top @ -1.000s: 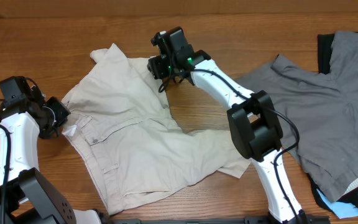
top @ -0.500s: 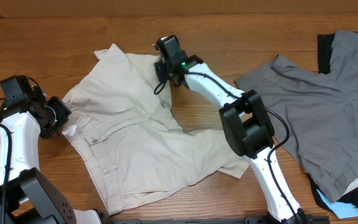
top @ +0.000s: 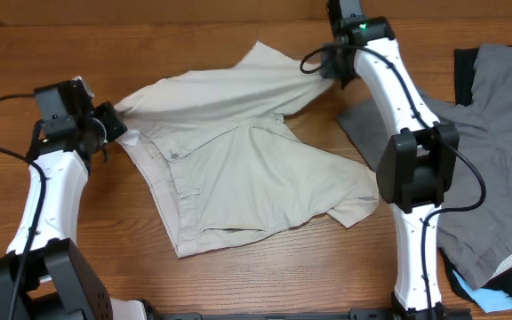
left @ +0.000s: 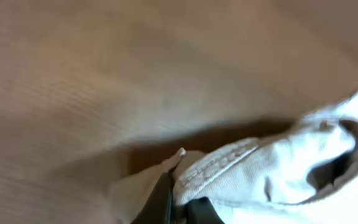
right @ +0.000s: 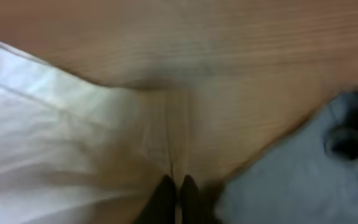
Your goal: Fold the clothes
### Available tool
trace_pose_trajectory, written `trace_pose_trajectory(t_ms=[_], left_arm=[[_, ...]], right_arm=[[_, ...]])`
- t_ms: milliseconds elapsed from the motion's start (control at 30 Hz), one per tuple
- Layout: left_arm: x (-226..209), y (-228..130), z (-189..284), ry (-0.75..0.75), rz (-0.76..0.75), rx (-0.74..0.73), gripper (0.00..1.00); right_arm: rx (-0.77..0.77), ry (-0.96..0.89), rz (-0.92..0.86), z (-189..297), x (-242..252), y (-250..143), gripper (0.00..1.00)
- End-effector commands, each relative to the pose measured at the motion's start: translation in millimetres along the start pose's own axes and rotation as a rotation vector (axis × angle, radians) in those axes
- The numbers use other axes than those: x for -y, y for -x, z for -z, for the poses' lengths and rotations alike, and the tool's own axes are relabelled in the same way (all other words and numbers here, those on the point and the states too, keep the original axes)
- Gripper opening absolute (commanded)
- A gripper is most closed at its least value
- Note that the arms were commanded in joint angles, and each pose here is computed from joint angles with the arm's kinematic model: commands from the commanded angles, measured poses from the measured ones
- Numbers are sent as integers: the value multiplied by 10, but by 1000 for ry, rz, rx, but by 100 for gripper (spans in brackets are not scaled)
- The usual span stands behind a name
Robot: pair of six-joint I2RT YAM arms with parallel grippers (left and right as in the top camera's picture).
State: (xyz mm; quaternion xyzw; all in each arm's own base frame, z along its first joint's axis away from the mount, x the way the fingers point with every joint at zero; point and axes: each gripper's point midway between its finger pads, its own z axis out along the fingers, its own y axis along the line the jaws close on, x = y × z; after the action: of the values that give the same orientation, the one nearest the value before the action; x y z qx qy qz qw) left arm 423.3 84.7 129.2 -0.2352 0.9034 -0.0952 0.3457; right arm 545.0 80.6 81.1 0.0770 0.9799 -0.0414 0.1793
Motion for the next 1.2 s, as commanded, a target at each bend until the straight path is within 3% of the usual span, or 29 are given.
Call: trace_pose_trajectory(t_ms=[0, 67, 100, 133, 200, 267, 367, 533, 600, 767, 967, 1000, 1167], left_arm=[[-76, 363, -49, 36, -25, 137, 15], [-56, 399, -139, 16, -25, 152, 23], [-33, 400, -223, -7, -26, 152, 36], [-24, 397, -260, -17, -27, 151, 38], [-24, 416, -333, -24, -28, 153, 57], [-4, 500, -274, -27, -25, 154, 65], [196, 445, -31, -88, 1, 4, 100], [459, -239, 312, -164, 90, -364, 100], [457, -659, 444, -138, 138, -539, 100], [446, -1392, 630, -70, 196, -802, 100], [372, -2390, 651, 65, 225, -1022, 96], [211, -2587, 683, 173, 219, -1047, 94], [106, -2879, 725, 220, 200, -1093, 91]], right_arm=[[12, -69, -102, 159, 388, 91, 22], [-4, -75, -98, 160, 401, 50, 33], [-12, -78, -96, 176, 409, 30, 47], [-16, -79, -95, 200, 417, 19, 54], [-25, -83, -95, 316, 454, -12, 55], [-39, -91, -105, 476, 554, -53, 55], [-62, -100, -195, 811, 789, -141, 56], [-138, 20, -278, 1213, 985, -316, 56], [-170, 33, -328, 1359, 1188, -405, 57], [-232, 1, -386, 1459, 1555, -575, 57], [-236, 24, -367, 1457, 1582, -574, 57], [-236, 26, -350, 1456, 1584, -575, 58], [-235, 28, -333, 1456, 1582, -574, 58]])
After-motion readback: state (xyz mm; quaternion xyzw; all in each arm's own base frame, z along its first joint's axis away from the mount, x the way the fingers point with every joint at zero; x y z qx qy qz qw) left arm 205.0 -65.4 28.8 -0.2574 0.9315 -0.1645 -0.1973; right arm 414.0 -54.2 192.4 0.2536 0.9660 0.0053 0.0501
